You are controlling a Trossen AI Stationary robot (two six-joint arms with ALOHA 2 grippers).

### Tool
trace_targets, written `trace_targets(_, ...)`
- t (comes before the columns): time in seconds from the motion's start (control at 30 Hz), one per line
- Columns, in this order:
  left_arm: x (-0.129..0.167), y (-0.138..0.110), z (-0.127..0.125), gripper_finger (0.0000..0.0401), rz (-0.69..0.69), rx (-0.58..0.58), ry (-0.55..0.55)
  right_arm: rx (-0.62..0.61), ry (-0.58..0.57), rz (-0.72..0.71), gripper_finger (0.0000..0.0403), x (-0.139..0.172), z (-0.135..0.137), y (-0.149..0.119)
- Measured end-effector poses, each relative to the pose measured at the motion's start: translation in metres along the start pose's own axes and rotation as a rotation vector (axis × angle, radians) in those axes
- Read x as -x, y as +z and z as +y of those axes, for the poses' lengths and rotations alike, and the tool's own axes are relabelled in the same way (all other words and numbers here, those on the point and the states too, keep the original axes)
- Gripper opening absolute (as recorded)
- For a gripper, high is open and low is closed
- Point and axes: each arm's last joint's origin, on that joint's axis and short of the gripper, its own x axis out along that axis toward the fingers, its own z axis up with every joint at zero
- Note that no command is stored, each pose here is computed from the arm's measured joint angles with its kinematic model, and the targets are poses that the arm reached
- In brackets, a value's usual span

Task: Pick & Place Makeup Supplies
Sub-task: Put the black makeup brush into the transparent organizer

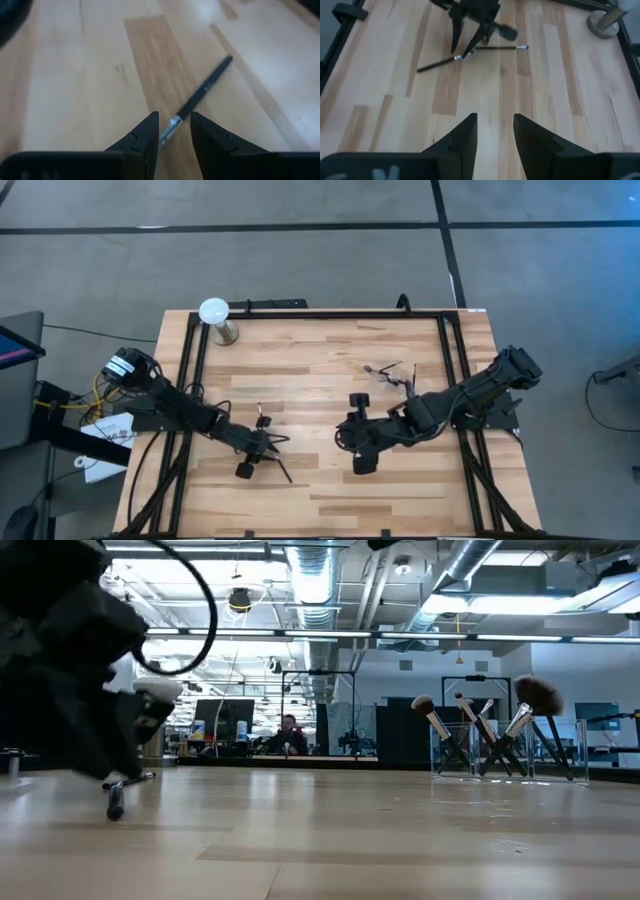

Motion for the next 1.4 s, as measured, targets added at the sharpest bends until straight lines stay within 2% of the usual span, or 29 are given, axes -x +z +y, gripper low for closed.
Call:
trace_targets(0.13,-0.008,-0.010,-0.002,0.0108,0.042,-0.010,0.006,-0.007,-0.007,0.004,0.0118,-0.001,-0.003,0.000)
trace_targets(0.23,-0.014,-0.012,-0.001,0.0102,0.023,0.010,0.038,-0.011,-0.011,0.005,0.0118,-0.002,-0.005,0.000)
trace_targets(0.3,-0.016,-0.011,-0.001,0.0083,-0.007,0.024,0.042,-0.016,-0.015,0.006,0.0118,-0.003,-0.007,0.000)
trace_targets(0.4,-0.017,-0.007,-0.001,0.0032,-0.043,0.042,0.044,-0.022,-0.020,0.007,0.0118,-0.004,-0.010,0.001)
trace_targets(0.47,-0.019,-0.003,-0.002,0.0016,-0.051,0.065,0.049,-0.027,-0.024,0.006,0.0118,-0.004,-0.012,0.001)
trace_targets(0.6,-0.025,0.015,-0.001,0.0027,-0.114,0.074,0.121,-0.027,-0.029,0.004,0.0118,-0.011,-0.013,0.002)
trace_targets(0.73,-0.033,0.038,0.004,0.0020,-0.183,0.064,0.134,-0.007,-0.032,0.012,0.0118,-0.014,-0.013,0.001)
trace_targets(0.93,-0.037,0.047,0.017,0.0023,-0.181,0.077,0.176,-0.076,-0.025,0.019,0.0118,-0.013,-0.009,-0.001)
trace_targets(1.03,-0.038,0.048,0.021,0.0024,-0.173,0.084,0.186,-0.108,-0.019,0.036,0.0118,-0.025,0.002,-0.012)
trace_targets(1.13,-0.038,0.049,0.024,0.0018,-0.170,0.089,0.195,-0.198,-0.022,0.038,0.0118,-0.047,0.013,-0.028)
trace_targets(1.23,-0.038,0.048,0.027,0.0019,-0.166,0.094,0.206,-0.162,-0.036,0.097,0.0118,-0.073,0.021,-0.045)
trace_targets(1.33,-0.038,0.047,0.029,0.0022,-0.155,0.098,0.215,-0.120,-0.037,0.100,0.0118,-0.098,0.025,-0.049)
trace_targets(1.4,-0.039,0.046,0.029,0.0021,-0.144,0.100,0.217,-0.134,-0.002,0.062,0.0118,-0.116,0.028,-0.046)
